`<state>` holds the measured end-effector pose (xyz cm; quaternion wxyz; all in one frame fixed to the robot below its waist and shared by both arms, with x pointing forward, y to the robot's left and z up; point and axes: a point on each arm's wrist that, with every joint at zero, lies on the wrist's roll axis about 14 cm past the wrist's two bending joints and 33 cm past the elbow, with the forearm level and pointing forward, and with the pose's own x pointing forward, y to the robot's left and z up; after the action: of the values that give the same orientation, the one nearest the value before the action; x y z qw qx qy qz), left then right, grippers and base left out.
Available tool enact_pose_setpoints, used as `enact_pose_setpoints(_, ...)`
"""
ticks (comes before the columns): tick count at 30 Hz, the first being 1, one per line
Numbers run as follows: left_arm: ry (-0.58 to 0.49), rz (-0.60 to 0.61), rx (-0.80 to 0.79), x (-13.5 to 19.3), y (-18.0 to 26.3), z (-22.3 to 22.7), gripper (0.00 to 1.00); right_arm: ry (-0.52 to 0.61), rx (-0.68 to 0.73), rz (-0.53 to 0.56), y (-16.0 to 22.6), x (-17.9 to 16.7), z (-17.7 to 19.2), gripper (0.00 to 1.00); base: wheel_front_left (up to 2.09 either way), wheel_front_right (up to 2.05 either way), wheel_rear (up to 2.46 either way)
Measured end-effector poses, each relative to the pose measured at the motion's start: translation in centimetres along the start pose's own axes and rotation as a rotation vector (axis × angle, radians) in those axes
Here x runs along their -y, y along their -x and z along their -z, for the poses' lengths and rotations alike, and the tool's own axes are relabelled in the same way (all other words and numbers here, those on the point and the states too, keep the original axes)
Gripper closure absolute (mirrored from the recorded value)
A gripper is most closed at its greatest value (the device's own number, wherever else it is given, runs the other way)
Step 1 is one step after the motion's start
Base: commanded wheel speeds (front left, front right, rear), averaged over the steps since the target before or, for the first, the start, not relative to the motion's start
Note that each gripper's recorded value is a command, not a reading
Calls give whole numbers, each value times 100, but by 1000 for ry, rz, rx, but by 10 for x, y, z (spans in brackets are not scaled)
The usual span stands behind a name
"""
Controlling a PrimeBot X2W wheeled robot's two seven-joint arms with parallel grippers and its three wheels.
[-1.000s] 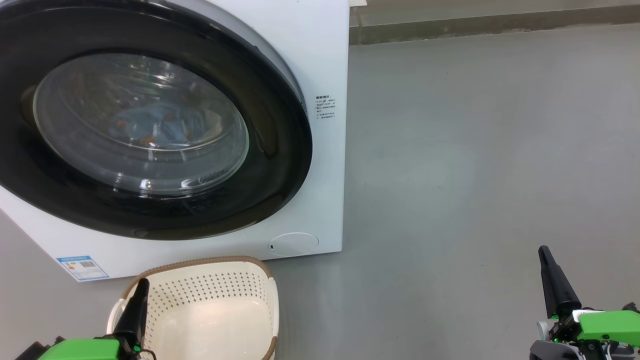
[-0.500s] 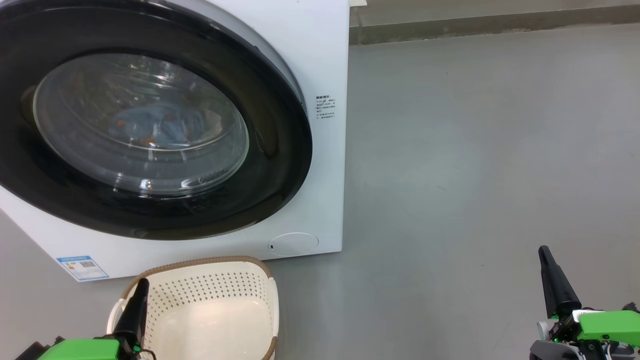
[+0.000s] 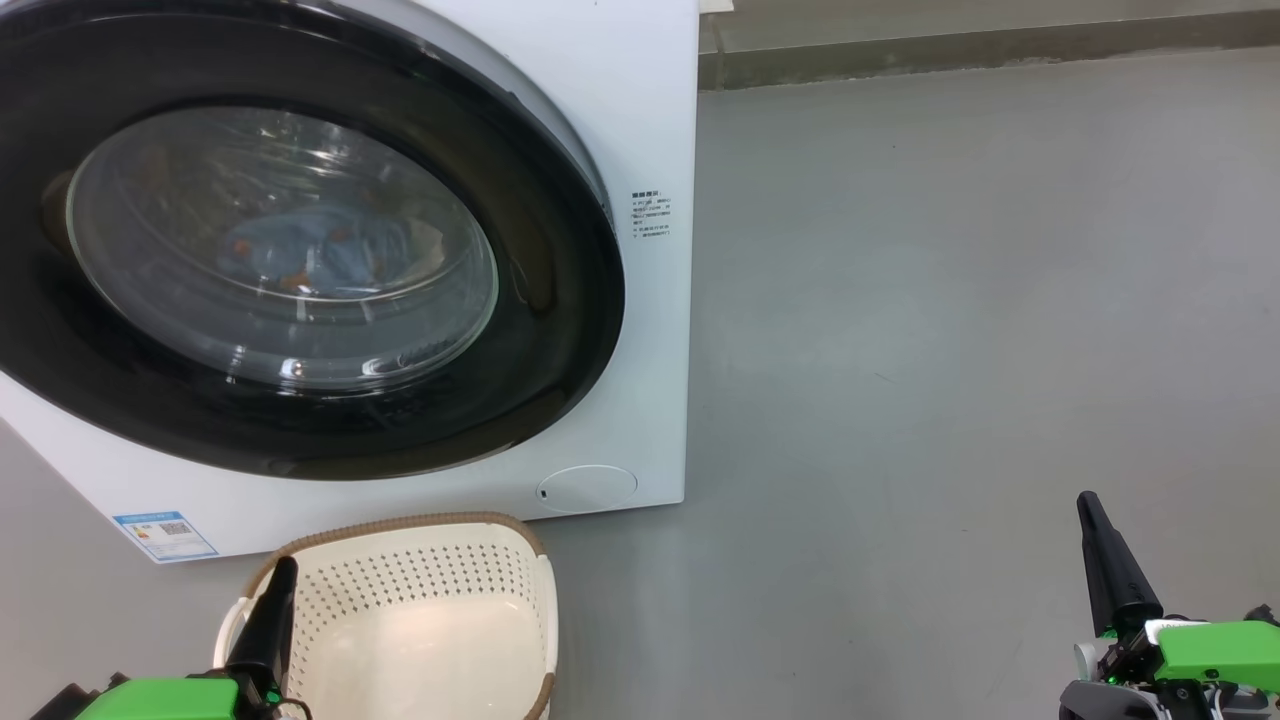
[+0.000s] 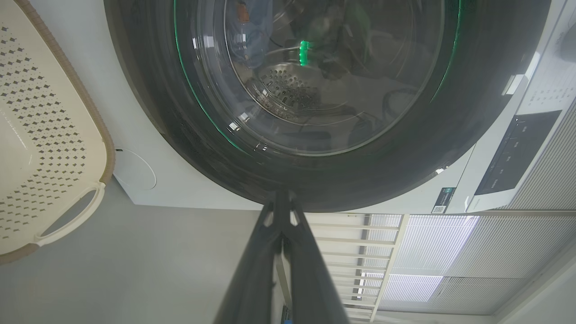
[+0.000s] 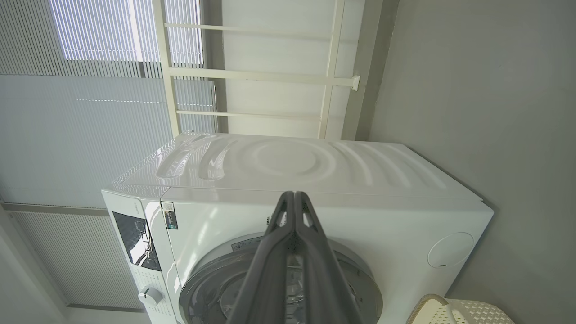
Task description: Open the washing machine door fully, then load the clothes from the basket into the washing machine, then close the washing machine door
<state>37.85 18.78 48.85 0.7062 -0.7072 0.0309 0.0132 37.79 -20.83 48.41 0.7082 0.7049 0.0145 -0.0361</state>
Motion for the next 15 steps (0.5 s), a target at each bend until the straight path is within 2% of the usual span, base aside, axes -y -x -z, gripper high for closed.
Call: enact_pose_setpoints(15, 0, 0, 0, 0, 0, 0, 100, 0, 0, 0, 0, 0, 0, 100, 0, 0, 0)
